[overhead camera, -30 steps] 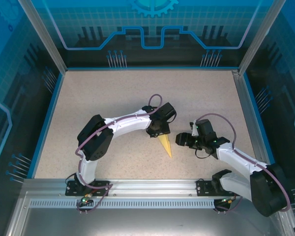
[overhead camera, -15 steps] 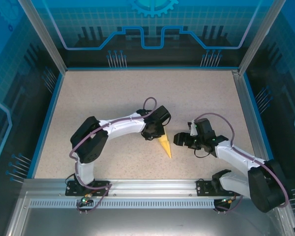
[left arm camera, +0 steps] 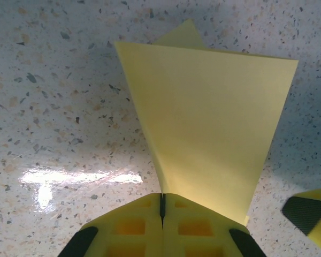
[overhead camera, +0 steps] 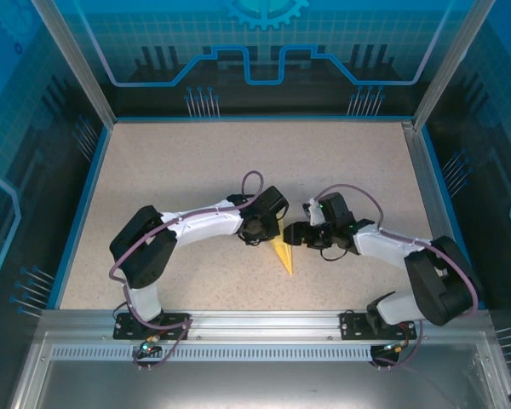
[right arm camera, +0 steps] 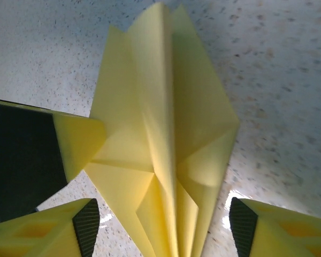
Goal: Fold a paper plane with a square sheet of paper (pick it up from the middle)
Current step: Move a paper plane to the center of the table.
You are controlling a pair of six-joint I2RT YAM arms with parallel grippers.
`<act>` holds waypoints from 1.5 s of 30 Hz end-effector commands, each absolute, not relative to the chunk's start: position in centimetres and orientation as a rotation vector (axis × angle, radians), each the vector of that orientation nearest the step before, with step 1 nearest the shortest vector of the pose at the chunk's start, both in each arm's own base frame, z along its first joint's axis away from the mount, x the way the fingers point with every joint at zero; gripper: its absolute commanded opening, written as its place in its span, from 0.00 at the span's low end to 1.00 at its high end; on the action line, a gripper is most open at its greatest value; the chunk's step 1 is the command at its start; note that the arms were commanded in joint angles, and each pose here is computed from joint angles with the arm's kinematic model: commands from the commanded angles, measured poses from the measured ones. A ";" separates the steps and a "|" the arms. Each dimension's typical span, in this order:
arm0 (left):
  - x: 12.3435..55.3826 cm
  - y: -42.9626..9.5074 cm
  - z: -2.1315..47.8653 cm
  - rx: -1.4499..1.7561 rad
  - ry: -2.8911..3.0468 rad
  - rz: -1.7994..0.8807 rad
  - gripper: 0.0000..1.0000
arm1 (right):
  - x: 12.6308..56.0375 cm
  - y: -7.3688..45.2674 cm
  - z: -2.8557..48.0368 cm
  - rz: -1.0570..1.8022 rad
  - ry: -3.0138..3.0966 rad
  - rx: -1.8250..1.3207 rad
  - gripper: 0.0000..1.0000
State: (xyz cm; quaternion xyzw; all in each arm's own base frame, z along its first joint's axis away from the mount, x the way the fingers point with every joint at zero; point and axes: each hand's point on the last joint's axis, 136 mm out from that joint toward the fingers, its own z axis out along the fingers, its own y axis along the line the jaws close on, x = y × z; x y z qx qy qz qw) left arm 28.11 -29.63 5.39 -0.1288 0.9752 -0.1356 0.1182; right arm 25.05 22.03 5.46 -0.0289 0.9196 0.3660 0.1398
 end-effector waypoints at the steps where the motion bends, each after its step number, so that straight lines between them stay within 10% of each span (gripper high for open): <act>1: 28.4 -29.2 6.1 -0.371 2.828 -0.403 0.04 | 25.3 23.7 5.9 1.125 2.636 -0.169 0.67; 45: 27.9 -28.8 5.6 -0.376 2.836 -0.398 0.05 | 23.3 25.4 2.2 0.802 2.824 -0.319 0.32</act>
